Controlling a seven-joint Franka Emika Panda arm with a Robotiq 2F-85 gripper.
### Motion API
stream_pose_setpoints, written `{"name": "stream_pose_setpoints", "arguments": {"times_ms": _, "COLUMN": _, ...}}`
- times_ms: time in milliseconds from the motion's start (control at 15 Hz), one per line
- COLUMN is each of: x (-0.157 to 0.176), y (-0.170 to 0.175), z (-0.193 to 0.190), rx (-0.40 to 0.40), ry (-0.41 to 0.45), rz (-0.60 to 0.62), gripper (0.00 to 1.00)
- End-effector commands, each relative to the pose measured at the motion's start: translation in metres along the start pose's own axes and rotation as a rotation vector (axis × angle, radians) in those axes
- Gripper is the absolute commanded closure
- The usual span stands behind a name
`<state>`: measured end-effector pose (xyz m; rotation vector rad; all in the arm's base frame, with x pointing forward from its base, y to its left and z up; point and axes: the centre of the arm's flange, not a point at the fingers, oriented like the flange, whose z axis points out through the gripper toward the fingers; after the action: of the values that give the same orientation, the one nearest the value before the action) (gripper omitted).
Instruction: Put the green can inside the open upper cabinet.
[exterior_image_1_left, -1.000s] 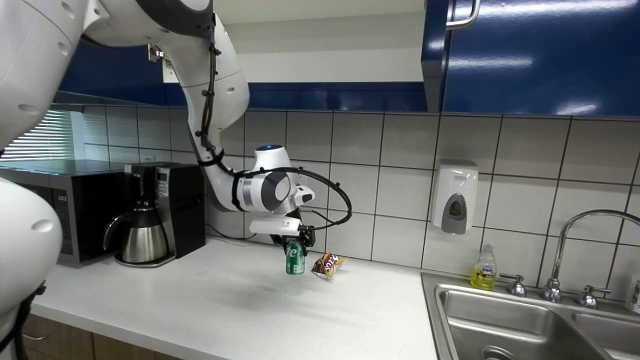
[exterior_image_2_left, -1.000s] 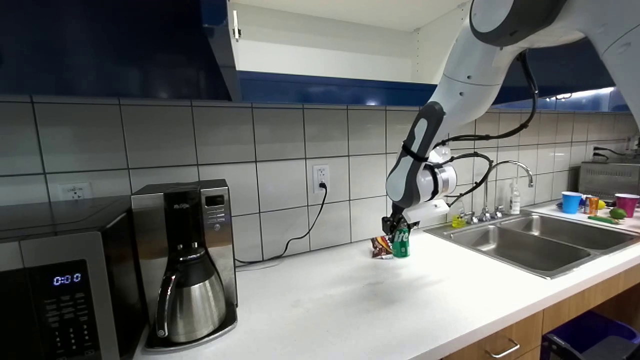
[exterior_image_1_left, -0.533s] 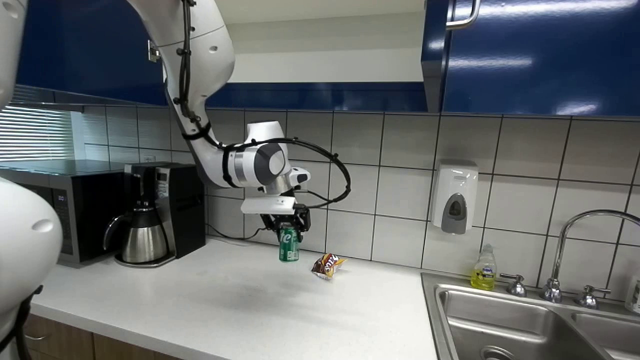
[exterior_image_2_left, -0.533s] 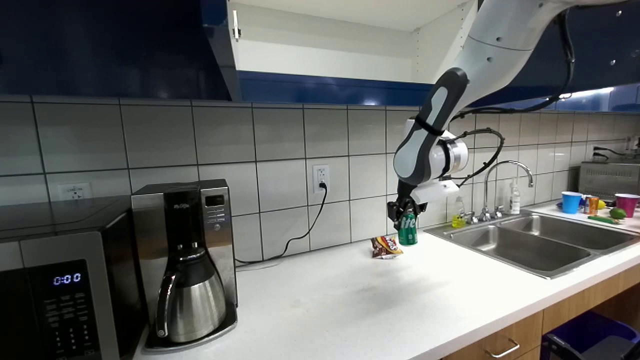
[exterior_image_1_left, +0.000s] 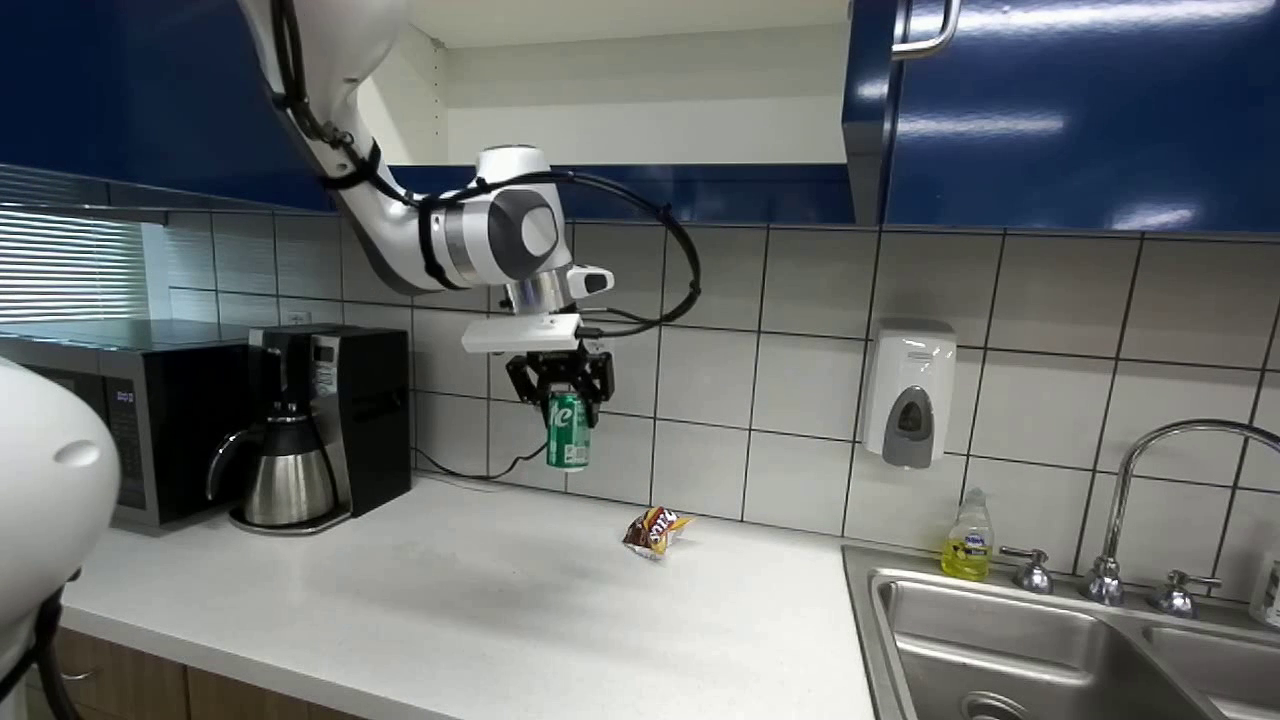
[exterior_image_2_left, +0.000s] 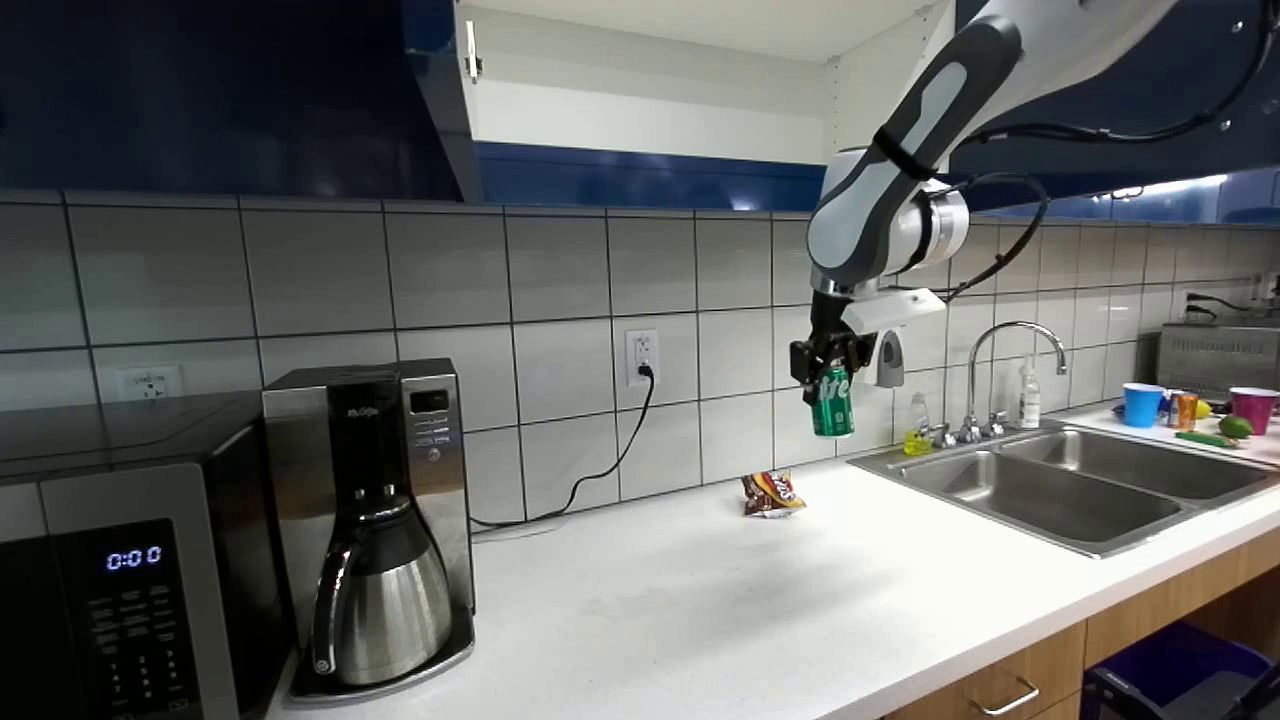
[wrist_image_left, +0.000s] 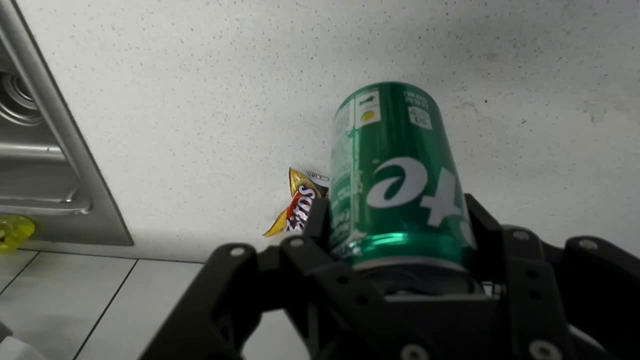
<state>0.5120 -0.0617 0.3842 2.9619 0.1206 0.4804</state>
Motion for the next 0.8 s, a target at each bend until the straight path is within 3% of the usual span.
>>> {"name": "stream_pose_setpoints", "arguments": {"times_ms": 0, "x": -0.002, "y": -0.001, "z": -0.063, "rx": 0.001, "ry": 0.010, "rz": -0.002, "gripper": 0.61}}
{"name": "stream_pose_setpoints", "arguments": {"times_ms": 733, "x": 0.025, "y": -0.002, "z": -0.200, "rx": -0.015, "ry": 0.076, "rz": -0.003, "gripper": 0.61}}
